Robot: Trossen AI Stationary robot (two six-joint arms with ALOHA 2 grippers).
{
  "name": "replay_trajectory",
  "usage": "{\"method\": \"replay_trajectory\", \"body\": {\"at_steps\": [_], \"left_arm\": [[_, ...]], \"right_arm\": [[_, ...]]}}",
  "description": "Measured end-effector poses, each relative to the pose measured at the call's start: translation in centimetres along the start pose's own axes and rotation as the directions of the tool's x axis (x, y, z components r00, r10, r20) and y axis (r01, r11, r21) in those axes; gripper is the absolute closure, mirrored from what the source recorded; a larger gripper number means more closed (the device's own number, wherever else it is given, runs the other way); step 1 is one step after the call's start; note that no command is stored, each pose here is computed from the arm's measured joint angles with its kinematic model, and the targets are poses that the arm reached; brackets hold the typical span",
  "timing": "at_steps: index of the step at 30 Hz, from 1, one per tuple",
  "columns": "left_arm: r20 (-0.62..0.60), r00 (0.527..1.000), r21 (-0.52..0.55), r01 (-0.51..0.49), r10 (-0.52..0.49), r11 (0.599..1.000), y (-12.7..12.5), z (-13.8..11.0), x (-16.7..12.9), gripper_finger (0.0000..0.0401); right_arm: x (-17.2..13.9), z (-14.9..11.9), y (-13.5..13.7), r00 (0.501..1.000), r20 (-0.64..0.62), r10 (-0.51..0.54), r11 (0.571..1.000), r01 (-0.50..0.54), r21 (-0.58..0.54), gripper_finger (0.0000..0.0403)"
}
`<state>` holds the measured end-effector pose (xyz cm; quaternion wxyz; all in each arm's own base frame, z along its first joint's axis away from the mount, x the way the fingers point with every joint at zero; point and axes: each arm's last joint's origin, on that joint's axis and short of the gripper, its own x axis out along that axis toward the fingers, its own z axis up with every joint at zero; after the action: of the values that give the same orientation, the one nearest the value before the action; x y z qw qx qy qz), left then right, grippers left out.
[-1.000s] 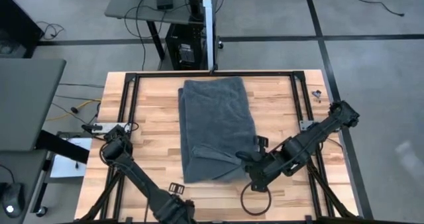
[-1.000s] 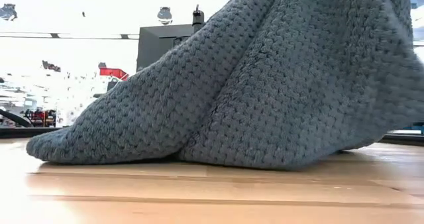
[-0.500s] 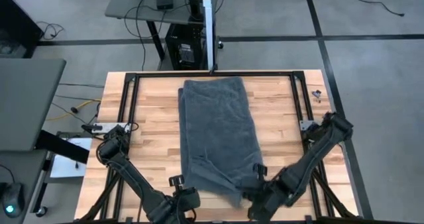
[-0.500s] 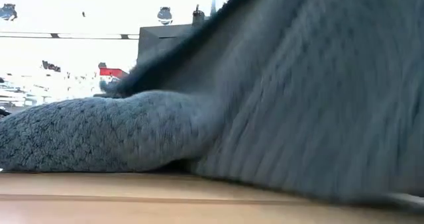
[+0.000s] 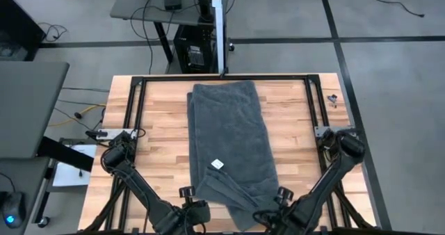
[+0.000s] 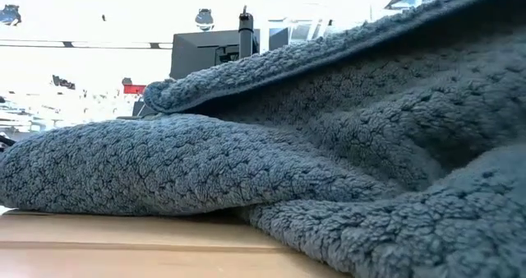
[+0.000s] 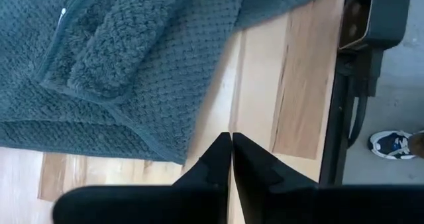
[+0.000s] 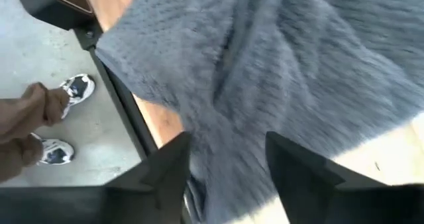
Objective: Roll towel
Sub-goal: Fold the black towel
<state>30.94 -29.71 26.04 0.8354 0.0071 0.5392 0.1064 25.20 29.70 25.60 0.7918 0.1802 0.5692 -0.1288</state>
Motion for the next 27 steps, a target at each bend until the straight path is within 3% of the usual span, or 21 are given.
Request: {"method": "replay_trajectory", "body": {"at_steps": [4,8,14,18,22,27], "left_arm": [[0.012,1.0,-0.036,0.014,-0.014,0.999,0.8,1.5,-0.3,0.0401],[0.028,0.999,-0.057,0.018,-0.017,0.998,2.9,3.7,-0.3,0.0401],[0.051,0.998,0.001,-0.03,0.03,1.0,6.8,7.4,2.9,0.0401],[0.077,0.997,0.023,-0.029,0.027,0.999,8.9,9.2,5.5,0.0401],[0.032,0.993,-0.003,0.117,-0.117,0.993,9.5,9.7,7.5,0.0401],[0.014,0.963,-0.049,0.271,-0.271,0.961,6.4,7.3,9.1,0.0401]], "right_arm": [[-2.6,-0.2,-0.3,0.996,0.067,0.063,0.998,-0.061,-0.03,0.015],[-2.9,0.2,-0.5,0.981,0.191,0.033,0.998,-0.023,-0.055,0.0146],[1.7,2.9,-0.1,0.977,0.205,-0.057,0.986,0.087,-0.143,0.0145],[4.4,4.0,0.2,0.978,0.194,-0.079,0.985,0.107,-0.138,0.0145],[6.7,3.9,1.7,0.99,0.14,0.022,0.986,0.001,-0.165,0.0145],[8.4,2.2,3.4,0.989,0.105,0.102,0.982,-0.083,-0.169,0.0145]]}}
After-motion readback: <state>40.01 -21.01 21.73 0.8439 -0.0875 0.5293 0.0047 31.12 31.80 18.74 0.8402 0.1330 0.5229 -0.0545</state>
